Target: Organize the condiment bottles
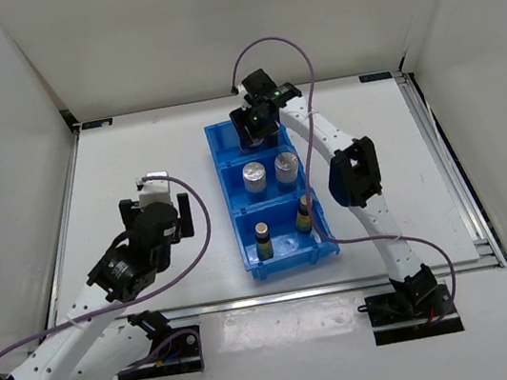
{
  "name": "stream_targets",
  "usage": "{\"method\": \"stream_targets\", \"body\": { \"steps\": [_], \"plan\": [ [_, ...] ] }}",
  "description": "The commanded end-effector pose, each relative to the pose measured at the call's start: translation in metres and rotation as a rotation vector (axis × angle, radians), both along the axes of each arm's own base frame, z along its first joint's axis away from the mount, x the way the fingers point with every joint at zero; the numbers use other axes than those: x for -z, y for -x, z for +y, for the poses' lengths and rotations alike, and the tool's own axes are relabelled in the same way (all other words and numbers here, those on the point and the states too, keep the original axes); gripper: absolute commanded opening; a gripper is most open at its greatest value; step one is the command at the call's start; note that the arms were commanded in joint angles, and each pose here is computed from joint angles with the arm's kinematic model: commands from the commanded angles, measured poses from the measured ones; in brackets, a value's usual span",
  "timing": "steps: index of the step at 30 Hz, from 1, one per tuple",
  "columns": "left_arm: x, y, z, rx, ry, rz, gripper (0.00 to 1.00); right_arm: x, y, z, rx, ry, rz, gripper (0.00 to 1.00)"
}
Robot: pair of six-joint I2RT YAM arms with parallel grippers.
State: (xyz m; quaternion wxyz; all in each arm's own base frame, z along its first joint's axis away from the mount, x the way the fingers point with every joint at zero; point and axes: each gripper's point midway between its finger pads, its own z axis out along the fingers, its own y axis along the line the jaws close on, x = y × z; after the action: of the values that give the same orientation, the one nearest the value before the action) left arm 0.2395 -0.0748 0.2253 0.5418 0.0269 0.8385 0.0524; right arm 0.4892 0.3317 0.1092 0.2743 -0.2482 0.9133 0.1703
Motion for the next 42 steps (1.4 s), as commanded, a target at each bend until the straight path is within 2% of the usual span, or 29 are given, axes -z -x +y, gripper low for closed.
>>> {"method": "stream_targets", "body": {
  "steps": [1, 2, 4, 6, 7, 9, 14, 15, 17, 18, 20, 21, 22, 25, 26, 27, 29, 30, 32, 33, 36, 42],
  "plan": [
    [0.001, -0.003, -0.001, -0.003, -0.02, -0.006, 1.0, -0.054, -0.022, 0.028, -0.064, -0.137, -0.162, 0.23],
    [0.001, -0.003, -0.001, -0.003, -0.02, -0.006, 1.0, -0.054, -0.022, 0.028, -0.064, -0.137, -0.162, 0.25],
    [0.001, -0.003, -0.001, -0.003, -0.02, -0.006, 1.0, -0.048, -0.021, 0.029, -0.072, -0.14, -0.149, 0.4],
    [0.001, -0.003, 0.001, -0.011, -0.023, -0.009, 1.0, -0.048, -0.021, 0.029, -0.072, -0.14, -0.149, 0.67],
    [0.001, -0.003, 0.001, -0.011, -0.023, -0.009, 1.0, -0.055, -0.022, 0.03, -0.072, -0.149, -0.165, 0.84],
    [0.001, -0.003, 0.001, -0.011, -0.023, -0.009, 1.0, -0.079, -0.021, 0.031, -0.064, -0.179, -0.199, 1.0],
    [-0.003, -0.002, 0.002, -0.011, -0.011, -0.023, 1.0, -0.164, -0.032, 0.019, 0.027, -0.245, -0.389, 1.0],
    [-0.003, -0.002, 0.002, -0.011, -0.011, -0.023, 1.0, -0.196, -0.03, 0.01, 0.06, -0.255, -0.453, 1.0],
    [-0.005, -0.001, 0.003, -0.011, -0.002, -0.032, 1.0, -0.226, -0.033, -0.02, 0.197, -0.235, -0.512, 1.0],
    [-0.008, 0.0, 0.004, -0.012, 0.007, -0.042, 1.0, -0.265, -0.019, -0.034, 0.233, -0.267, -0.568, 1.0],
    [-0.013, 0.002, 0.007, -0.02, 0.016, -0.058, 1.0, -0.289, -0.007, -0.06, 0.311, -0.271, -0.6, 1.0],
    [-0.019, 0.005, 0.01, -0.02, 0.04, -0.084, 1.0, -0.321, 0.033, -0.104, 0.388, -0.24, -0.638, 1.0],
    [-0.021, 0.006, 0.011, -0.02, 0.047, -0.09, 1.0, -0.294, 0.034, -0.105, 0.383, -0.192, -0.581, 1.0],
    [-0.024, 0.007, 0.012, -0.021, 0.055, -0.099, 1.0, -0.295, 0.089, -0.138, 0.384, -0.154, -0.55, 1.0],
    [-0.024, 0.007, 0.012, -0.021, 0.055, -0.099, 1.0, -0.241, 0.104, -0.146, 0.372, -0.071, -0.451, 1.0],
    [-0.024, 0.007, 0.012, -0.021, 0.055, -0.099, 1.0, -0.255, 0.135, -0.159, 0.357, -0.118, -0.482, 1.0],
    [-0.028, 0.007, 0.012, -0.021, 0.063, -0.107, 1.0, -0.231, 0.164, -0.169, 0.353, -0.138, -0.454, 1.0],
    [-0.029, 0.009, 0.016, -0.033, 0.059, -0.113, 1.0, -0.203, 0.194, -0.181, 0.366, -0.148, -0.402, 1.0],
    [-0.036, 0.011, 0.024, -0.058, 0.068, -0.141, 1.0, -0.189, 0.226, -0.197, 0.393, -0.174, -0.383, 1.0],
    [-0.038, 0.012, 0.025, -0.058, 0.076, -0.149, 1.0, -0.164, 0.235, -0.204, 0.423, -0.148, -0.333, 1.0],
    [-0.041, 0.014, 0.027, -0.058, 0.089, -0.162, 1.0, -0.147, 0.252, -0.235, 0.543, -0.063, -0.302, 1.0],
    [-0.032, 0.01, 0.02, -0.048, 0.061, -0.127, 1.0, -0.156, 0.265, -0.247, 0.563, -0.047, -0.31, 1.0]
  ]
}}
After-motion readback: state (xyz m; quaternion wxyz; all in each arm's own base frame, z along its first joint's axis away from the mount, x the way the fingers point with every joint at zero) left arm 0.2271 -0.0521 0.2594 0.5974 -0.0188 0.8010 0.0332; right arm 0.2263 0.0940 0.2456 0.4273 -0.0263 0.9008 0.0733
